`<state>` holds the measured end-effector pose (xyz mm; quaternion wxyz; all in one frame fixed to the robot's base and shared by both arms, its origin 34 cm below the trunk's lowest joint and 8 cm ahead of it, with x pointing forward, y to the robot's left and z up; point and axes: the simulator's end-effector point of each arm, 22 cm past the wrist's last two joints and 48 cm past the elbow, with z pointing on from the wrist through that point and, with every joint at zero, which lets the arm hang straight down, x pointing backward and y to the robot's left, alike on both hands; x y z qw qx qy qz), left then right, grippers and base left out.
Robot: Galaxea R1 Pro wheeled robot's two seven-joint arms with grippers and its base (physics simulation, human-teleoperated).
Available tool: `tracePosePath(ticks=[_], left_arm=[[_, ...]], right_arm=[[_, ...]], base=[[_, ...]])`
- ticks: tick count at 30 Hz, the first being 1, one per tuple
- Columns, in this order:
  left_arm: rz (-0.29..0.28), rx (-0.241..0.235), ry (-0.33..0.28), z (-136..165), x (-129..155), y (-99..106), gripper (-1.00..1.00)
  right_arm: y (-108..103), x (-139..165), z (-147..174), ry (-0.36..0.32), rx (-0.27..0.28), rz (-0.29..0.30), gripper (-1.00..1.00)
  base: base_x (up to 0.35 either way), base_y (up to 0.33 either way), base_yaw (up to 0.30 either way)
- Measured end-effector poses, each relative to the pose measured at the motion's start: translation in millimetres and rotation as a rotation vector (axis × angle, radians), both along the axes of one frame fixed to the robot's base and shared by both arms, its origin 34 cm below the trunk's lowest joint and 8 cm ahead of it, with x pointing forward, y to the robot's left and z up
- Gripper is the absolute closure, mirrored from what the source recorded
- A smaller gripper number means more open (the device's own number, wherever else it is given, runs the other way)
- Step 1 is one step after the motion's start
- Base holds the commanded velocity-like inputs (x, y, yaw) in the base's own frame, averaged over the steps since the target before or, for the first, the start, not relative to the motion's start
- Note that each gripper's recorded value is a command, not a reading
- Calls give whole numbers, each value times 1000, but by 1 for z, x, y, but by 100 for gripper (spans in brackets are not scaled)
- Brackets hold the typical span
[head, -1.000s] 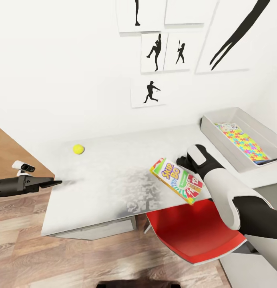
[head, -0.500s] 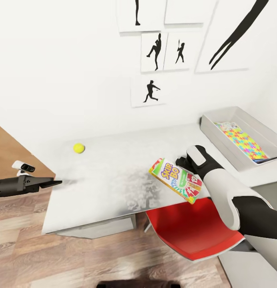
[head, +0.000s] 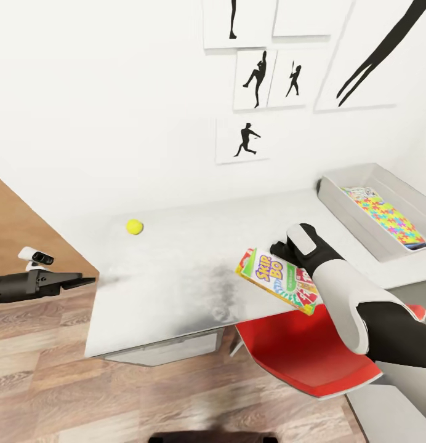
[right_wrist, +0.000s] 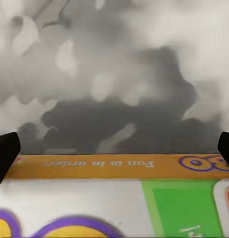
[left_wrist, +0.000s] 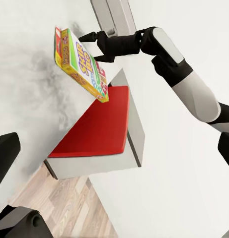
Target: Put all the toys in the child's room - the three board games (two on the bed and one on the table), the two jigsaw puzzles on the table, and the tennis ball on the table - inside the toy box on the table in the child's room.
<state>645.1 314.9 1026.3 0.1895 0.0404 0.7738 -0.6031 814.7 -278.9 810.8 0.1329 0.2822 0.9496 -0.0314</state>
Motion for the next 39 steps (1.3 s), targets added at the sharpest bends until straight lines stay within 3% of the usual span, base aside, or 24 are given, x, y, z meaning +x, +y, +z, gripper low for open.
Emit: tracePosePath(ticks=[23, 39], left_arm=[[0, 0, 0, 0, 0, 0, -100], [0, -1, 1, 0, 0, 0, -100]], right_arm=[[-1, -1, 0, 6, 0, 2, -100], [-1, -1, 0, 5, 3, 0, -100]], base=[[-4, 99, 0], [-58, 7, 0]])
